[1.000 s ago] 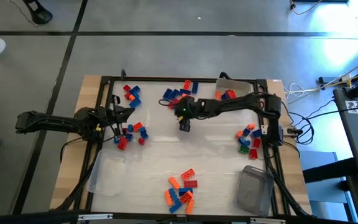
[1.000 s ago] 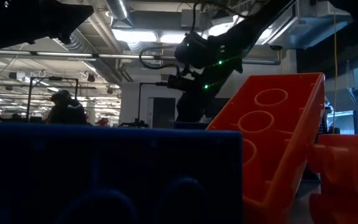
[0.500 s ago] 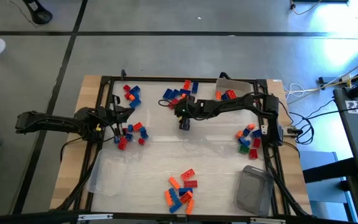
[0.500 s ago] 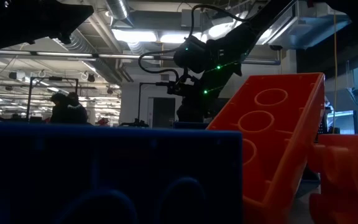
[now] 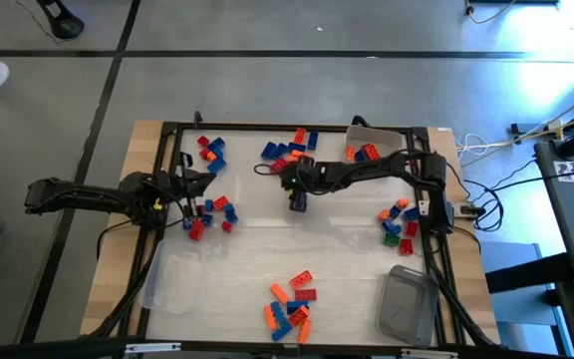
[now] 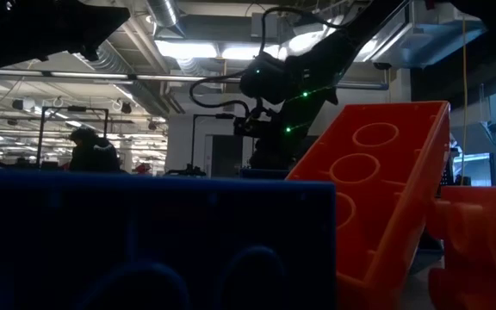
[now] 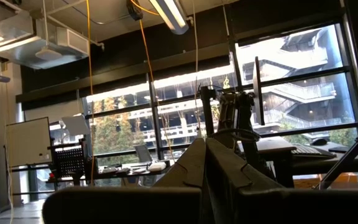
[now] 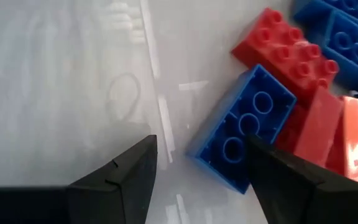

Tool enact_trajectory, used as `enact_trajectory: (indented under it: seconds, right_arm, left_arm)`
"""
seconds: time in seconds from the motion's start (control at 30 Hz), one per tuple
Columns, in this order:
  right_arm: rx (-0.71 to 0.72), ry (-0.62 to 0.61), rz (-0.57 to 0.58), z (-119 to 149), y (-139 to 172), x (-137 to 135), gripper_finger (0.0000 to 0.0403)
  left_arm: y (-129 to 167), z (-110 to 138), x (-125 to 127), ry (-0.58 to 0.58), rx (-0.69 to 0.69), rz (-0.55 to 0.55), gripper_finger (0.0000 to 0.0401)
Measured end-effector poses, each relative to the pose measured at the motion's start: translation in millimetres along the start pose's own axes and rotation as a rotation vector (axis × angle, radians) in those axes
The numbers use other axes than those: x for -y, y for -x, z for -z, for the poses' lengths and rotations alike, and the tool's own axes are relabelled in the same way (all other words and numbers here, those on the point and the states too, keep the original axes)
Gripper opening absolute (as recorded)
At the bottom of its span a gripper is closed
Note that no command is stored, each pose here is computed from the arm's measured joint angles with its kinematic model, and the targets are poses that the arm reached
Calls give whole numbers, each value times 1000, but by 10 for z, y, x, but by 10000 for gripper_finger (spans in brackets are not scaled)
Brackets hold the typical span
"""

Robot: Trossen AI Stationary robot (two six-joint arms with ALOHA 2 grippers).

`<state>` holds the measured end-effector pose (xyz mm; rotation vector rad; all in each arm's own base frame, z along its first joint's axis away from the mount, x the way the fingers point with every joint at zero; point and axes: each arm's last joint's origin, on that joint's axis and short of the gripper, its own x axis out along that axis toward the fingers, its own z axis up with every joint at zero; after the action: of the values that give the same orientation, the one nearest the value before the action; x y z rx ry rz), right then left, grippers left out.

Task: Sort blocks by size
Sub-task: Put the blue game piece into the gray bin

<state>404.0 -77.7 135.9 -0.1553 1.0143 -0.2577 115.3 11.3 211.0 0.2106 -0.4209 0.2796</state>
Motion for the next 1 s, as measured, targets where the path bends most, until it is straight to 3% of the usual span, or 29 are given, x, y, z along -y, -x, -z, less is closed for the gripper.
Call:
enact_trajectory:
  seconds: [0.4, 0.6, 0.8, 1.0]
  right_arm:
    - [-36, 123, -22, -4, 131, -509, 237]
    - [-45, 168, 50, 1, 257, -706, 237]
    - [37, 17, 97, -120, 495, -641, 237]
    - [38, -171, 99, -127, 460, -407, 237]
  left_arm:
    - [0, 0, 0, 1, 0, 1, 0]
    - [0, 0, 0, 0, 0, 1, 0]
    - [0, 0, 0, 0, 0, 0, 0]
    - [0, 0, 0, 6, 0, 0, 0]
